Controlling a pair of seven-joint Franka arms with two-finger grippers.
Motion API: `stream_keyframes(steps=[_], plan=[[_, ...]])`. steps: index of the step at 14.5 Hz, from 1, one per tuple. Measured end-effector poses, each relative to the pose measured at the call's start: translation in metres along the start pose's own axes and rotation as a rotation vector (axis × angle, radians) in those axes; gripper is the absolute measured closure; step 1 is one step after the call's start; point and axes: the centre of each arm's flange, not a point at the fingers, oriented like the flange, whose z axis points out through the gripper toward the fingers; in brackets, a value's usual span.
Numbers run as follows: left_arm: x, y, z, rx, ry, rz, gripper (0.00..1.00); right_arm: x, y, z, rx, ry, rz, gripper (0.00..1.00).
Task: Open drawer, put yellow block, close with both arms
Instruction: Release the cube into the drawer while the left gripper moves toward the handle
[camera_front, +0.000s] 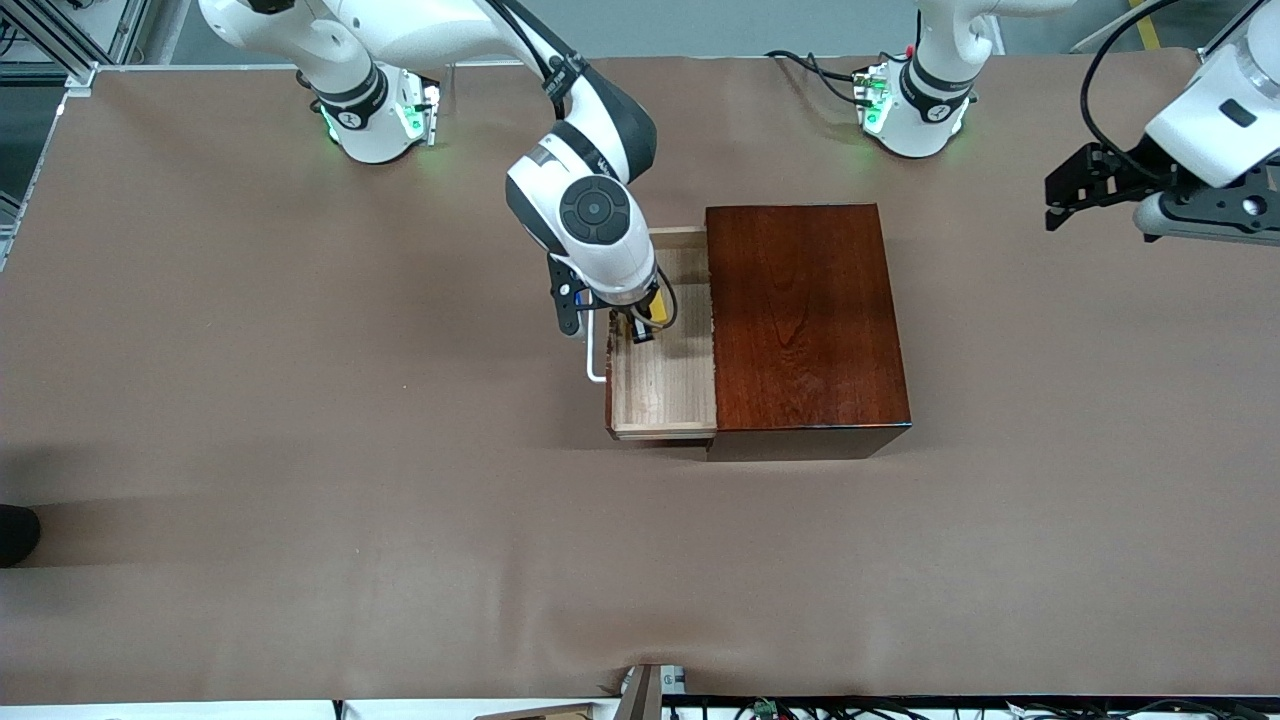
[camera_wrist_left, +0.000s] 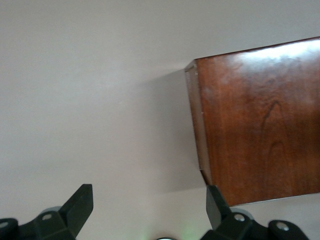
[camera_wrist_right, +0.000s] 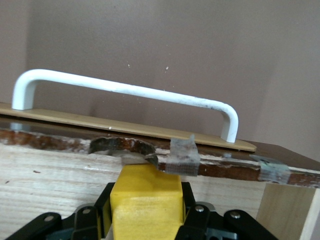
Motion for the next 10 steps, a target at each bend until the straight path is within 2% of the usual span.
stream_keyframes(steps=[5,7,9,10], plan=[[0.011,0.024,0.014,-0.005,-0.01,0.044,0.0,-0.004,0.002,0.001,0.003,0.002,0.006,0.42],[0.013,0.039,0.018,-0.008,-0.017,0.072,0.0,-0.004,0.001,-0.001,0.009,0.007,0.003,0.26],[0.016,0.059,0.024,-0.008,-0.019,0.104,0.0,-0.005,0.0,-0.003,0.016,0.008,-0.001,0.05],[0.017,0.068,0.026,-0.011,-0.018,0.119,0.0,-0.005,-0.001,-0.006,0.022,0.008,-0.002,0.0]])
